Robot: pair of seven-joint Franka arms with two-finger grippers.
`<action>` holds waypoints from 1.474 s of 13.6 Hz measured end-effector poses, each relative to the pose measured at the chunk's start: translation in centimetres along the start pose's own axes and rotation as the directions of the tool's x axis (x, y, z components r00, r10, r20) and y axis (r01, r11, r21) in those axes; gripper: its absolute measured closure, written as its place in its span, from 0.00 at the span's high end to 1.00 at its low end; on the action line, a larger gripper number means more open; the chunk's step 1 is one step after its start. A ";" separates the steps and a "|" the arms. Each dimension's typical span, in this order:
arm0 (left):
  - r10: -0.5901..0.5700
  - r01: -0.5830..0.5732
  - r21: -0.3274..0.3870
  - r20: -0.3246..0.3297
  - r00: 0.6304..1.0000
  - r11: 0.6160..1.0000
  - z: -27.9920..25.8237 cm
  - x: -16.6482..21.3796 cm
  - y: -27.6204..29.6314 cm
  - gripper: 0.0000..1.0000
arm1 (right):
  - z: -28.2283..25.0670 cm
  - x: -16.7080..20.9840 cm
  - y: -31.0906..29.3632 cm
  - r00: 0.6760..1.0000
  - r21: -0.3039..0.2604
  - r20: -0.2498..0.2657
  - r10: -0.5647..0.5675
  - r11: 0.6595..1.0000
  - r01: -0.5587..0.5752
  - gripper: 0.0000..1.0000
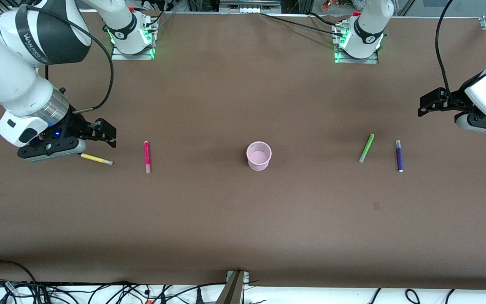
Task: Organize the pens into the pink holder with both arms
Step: 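Move the left gripper down over the purple marker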
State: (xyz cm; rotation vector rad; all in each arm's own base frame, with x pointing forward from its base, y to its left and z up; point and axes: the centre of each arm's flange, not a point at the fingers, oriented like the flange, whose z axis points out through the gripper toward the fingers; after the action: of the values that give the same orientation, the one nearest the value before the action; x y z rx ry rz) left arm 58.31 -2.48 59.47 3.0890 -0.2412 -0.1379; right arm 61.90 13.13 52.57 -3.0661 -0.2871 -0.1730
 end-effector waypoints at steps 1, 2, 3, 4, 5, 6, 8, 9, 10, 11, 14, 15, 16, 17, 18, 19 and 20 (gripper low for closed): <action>0.000 0.000 0.000 0.000 1.000 1.000 0.0 0.0 0.0 1.00 | 0.2 -0.2 0.2 1.000 -0.001 0.020 0.003 1.000 -0.003 1.00; 0.000 0.000 0.000 0.000 1.000 1.000 0.0 0.0 0.0 1.00 | 0.5 -0.6 0.3 0.999 -0.002 0.052 0.006 1.000 -0.005 1.00; 0.000 0.000 0.000 0.000 1.000 1.000 0.0 0.0 0.0 1.00 | 0.7 -0.9 0.6 0.997 -0.003 0.078 0.010 1.000 -0.010 1.00; 0.000 0.000 0.000 0.000 1.000 1.000 0.0 0.0 0.0 1.00 | 0.9 -1.1 1.1 0.995 -0.005 0.101 0.019 1.000 -0.018 1.00; 0.000 0.000 0.000 0.000 1.000 1.000 0.0 0.0 0.0 1.00 | 0.9 -1.3 1.7 0.993 -0.007 0.115 0.027 1.000 -0.027 1.00; 0.000 0.000 -0.001 0.004 1.000 1.000 0.1 0.0 0.0 1.00 | 0.9 -1.3 2.2 0.992 -0.009 0.118 0.034 0.999 -0.034 1.00; -0.002 0.003 -0.013 0.072 0.997 1.000 2.0 0.3 -0.4 1.00 | 0.4 -1.3 2.7 0.993 -0.010 0.110 0.041 0.999 -0.040 1.00; -0.006 0.010 -0.025 0.136 0.991 1.000 4.0 0.6 -0.9 1.00 | -0.1 -1.5 3.0 0.993 -0.011 0.110 0.045 0.999 -0.045 1.00; -0.013 0.020 -0.036 0.189 0.982 0.999 6.1 1.1 -1.6 1.00 | -0.7 -1.9 3.5 0.991 -0.011 0.119 0.054 0.999 -0.053 1.00; -0.024 0.034 -0.040 0.231 0.973 0.999 8.5 1.9 -2.8 1.00 | -1.4 -2.4 4.2 0.989 -0.012 0.130 0.067 0.998 -0.066 1.00; -0.056 0.043 0.052 0.286 0.957 0.998 16.7 4.3 -7.0 1.00 | -3.2 -3.6 6.6 0.984 -0.014 0.148 0.095 0.995 -0.094 1.00; -0.053 0.035 0.072 0.268 0.962 0.997 19.5 4.8 -7.8 1.00 | -3.5 -3.8 6.9 0.985 -0.012 0.151 0.085 0.996 -0.084 1.00; -0.049 0.031 0.079 0.241 0.969 0.996 22.3 5.0 -8.4 1.00 | -3.6 -3.9 7.0 0.986 -0.010 0.151 0.075 0.997 -0.074 1.00; -0.049 0.033 0.080 0.203 0.978 0.996 24.9 4.8 -9.0 1.00 | -3.6 -3.9 7.0 0.986 -0.012 0.150 0.069 0.998 -0.068 1.00; -0.052 0.040 0.079 0.159 0.986 0.996 27.2 4.4 -9.7 1.00 | -3.6 -3.9 6.9 0.987 -0.016 0.150 0.064 0.998 -0.062 1.00; -0.057 0.049 0.079 0.108 0.992 0.996 29.5 3.8 -10.7 1.00 | -3.6 -3.9 6.7 0.987 -0.025 0.150 0.056 0.998 -0.053 1.00; -0.049 0.044 0.092 0.053 0.997 0.995 31.8 3.1 -11.6 1.00 | -3.6 -3.8 6.5 0.988 -0.038 0.146 0.048 0.998 -0.043 1.00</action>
State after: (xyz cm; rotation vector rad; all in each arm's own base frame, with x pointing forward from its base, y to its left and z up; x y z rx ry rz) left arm 60.20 7.44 27.06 3.1858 -0.1823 -0.2205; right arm 59.05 5.79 55.44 -3.1221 -0.2227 0.0514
